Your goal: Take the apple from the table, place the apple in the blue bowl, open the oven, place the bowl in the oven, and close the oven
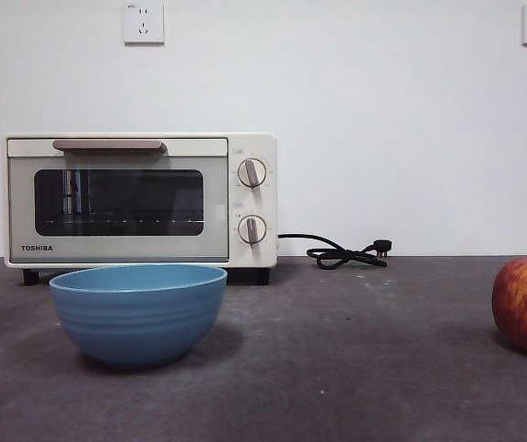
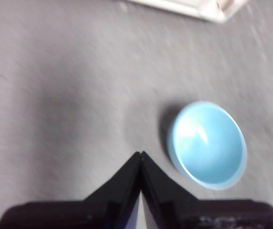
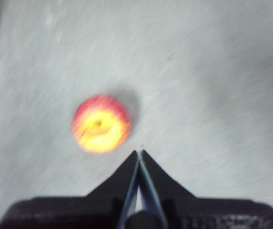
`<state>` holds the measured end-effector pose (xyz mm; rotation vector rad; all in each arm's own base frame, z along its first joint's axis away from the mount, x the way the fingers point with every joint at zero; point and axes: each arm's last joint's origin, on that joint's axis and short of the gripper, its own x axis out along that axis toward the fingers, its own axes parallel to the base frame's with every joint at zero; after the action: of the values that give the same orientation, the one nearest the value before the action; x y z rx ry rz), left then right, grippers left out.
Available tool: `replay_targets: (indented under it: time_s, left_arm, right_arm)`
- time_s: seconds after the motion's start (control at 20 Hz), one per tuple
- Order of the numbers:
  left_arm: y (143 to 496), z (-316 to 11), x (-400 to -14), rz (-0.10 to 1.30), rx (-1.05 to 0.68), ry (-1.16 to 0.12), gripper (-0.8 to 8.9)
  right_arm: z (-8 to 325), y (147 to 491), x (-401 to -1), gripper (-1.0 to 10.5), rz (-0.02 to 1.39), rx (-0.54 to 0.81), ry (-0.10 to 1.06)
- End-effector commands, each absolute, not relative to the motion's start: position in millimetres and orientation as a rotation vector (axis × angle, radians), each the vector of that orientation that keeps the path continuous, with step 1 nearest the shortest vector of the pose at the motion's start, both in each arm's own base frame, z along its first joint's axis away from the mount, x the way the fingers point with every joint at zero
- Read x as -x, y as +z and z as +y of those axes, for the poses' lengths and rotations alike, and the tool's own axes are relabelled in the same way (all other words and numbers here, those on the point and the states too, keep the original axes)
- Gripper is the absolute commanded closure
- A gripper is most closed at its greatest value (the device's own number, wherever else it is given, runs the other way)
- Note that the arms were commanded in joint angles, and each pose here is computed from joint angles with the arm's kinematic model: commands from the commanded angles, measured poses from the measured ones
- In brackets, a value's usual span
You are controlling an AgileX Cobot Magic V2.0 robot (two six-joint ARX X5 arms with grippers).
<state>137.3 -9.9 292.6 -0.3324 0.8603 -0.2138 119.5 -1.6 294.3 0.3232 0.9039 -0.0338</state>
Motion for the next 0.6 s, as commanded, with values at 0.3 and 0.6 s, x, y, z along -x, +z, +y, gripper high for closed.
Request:
replay_targets:
  time_s: [0.3, 0.6]
  left_arm:
    - [289, -12, -138, 0.906, 0.32, -0.282, 8.18]
    - [289, -12, -138, 0.906, 0.32, -0.282, 8.18]
  right_arm:
    - [10, 280, -169, 8.5, 1.125, -0.328, 0.212]
    - [40, 273, -207, 6.5, 1.234, -0.147, 0.182]
